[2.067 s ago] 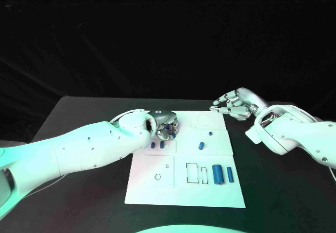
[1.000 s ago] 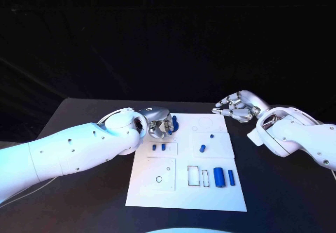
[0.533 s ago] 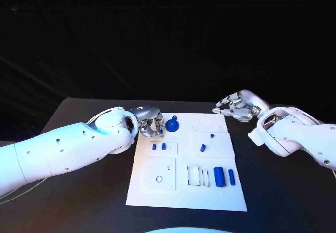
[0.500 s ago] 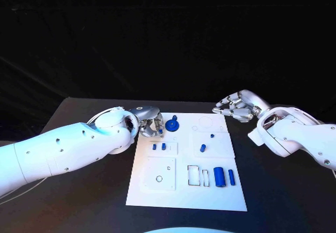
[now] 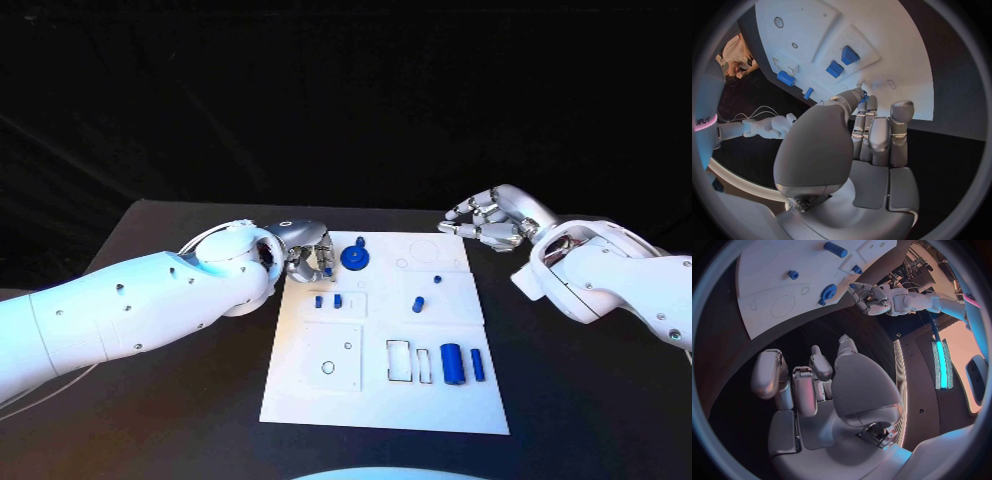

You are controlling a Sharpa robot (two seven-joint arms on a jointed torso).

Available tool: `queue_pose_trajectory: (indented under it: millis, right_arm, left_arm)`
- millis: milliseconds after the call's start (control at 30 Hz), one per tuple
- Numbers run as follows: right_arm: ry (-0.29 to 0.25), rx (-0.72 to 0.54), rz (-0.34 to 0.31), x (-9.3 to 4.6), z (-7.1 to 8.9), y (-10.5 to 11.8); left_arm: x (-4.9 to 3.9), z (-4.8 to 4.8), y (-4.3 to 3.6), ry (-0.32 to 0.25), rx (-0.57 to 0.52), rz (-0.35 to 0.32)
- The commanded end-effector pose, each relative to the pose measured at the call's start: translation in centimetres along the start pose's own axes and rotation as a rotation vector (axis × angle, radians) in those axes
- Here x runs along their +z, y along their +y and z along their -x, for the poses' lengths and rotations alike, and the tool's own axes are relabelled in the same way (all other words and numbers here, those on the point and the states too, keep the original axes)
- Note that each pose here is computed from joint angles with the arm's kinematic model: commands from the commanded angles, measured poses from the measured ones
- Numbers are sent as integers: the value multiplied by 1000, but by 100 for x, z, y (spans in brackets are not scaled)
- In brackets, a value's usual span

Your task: Assemble the parts on the task board

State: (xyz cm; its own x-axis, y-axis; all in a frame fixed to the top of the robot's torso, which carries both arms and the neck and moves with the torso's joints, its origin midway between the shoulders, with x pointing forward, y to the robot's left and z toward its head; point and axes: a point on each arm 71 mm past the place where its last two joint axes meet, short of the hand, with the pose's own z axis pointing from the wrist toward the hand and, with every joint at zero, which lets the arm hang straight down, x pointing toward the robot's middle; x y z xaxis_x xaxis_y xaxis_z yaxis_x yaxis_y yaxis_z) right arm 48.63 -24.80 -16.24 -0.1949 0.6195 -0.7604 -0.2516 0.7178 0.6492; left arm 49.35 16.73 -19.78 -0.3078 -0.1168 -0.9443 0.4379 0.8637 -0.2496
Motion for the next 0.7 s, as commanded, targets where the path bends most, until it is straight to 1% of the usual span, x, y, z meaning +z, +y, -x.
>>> queue_pose_trajectory:
  millis: [33,367,700]
  right_arm:
    - [5,-4,11,-3,-9,13]
    - [7,-3,14,-6,-18,26]
    - [7,-2,14,-8,-20,29]
  left_arm:
    - [14,-24,-13,24,0,3]
    - [45,-86,-34,38,2,1]
    - [70,-120,-58,48,1,-4]
